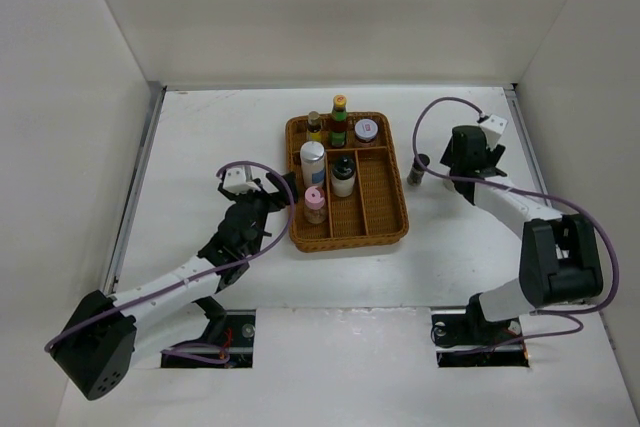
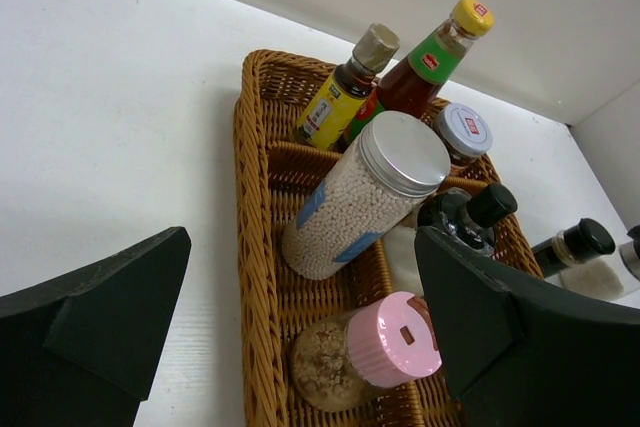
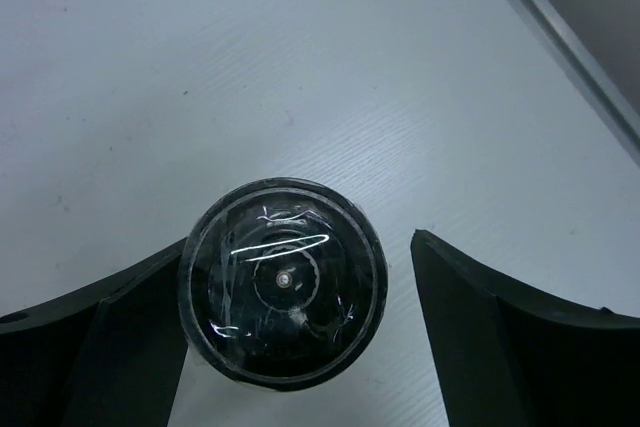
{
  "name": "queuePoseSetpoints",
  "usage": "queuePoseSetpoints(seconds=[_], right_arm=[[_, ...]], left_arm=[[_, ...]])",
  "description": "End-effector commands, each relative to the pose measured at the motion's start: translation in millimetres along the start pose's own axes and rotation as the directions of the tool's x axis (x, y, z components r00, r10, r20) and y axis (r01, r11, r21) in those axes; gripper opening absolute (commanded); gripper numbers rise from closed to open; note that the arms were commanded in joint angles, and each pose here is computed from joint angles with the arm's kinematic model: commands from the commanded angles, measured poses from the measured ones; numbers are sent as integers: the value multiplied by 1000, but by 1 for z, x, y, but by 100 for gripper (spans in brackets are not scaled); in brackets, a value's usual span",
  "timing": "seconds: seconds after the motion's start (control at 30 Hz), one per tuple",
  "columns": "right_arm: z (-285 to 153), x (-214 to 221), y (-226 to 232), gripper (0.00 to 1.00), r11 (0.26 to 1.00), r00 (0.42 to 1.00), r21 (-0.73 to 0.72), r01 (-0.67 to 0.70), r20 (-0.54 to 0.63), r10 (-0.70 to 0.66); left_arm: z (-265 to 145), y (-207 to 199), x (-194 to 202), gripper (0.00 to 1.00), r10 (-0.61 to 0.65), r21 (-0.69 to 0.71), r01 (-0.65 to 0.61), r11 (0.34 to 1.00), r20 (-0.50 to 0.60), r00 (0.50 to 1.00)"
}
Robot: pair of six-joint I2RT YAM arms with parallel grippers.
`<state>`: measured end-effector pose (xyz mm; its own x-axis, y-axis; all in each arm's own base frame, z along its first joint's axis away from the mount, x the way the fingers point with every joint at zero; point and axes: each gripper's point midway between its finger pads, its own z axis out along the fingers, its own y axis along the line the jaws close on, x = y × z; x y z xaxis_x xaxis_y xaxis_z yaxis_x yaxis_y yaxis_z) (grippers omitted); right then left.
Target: Organize the condiment bottles
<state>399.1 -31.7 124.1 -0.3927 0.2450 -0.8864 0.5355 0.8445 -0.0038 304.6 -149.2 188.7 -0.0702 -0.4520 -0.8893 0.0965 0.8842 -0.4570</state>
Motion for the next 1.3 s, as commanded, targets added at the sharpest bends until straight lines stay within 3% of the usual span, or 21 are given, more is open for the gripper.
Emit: queuePoseSetpoints(seconds=[0.0, 0.03, 0.13, 0.3, 0.47, 0.6, 0.73, 0.87, 1.0, 1.27], right_arm=[[3, -16, 16, 75, 995, 997, -58, -80, 17, 81], [0, -20, 14, 66, 994, 995, -54, -91, 33, 93], [-17, -50, -1, 57, 992, 979, -16, -125, 160, 126], [-84, -108, -5, 55, 985, 920, -75, -155, 351, 172], [-160, -130, 30, 55, 950, 887, -294, -109, 403, 226], [-220, -106, 78, 54, 876, 911, -481, 31, 373, 173], [-278, -58, 131, 54, 722, 943, -684, 107, 300, 144], [-305, -17, 178, 54, 614, 963, -775, 147, 254, 89], [-306, 10, 210, 54, 581, 967, -796, 169, 248, 58], [-290, 40, 230, 54, 589, 967, -788, 180, 252, 43]], left_arm=[[2, -10, -7, 98, -38, 35, 37, 999, 30, 999], [2, -10, -7, 98, -38, 35, 37, 999, 30, 999], [2, -9, -7, 98, -38, 34, 37, 999, 31, 999], [1, -9, -9, 98, -41, 34, 40, 999, 35, 999], [1, -7, -14, 98, -47, 30, 46, 998, 49, 998], [-1, -4, -18, 98, -52, 25, 51, 998, 61, 997], [-1, -3, -20, 98, -56, 21, 54, 998, 69, 996], [0, -2, -18, 98, -51, 16, 50, 999, 64, 997], [1, -1, -16, 98, -48, 15, 47, 999, 59, 997], [2, -1, -14, 98, -44, 13, 43, 999, 53, 998]])
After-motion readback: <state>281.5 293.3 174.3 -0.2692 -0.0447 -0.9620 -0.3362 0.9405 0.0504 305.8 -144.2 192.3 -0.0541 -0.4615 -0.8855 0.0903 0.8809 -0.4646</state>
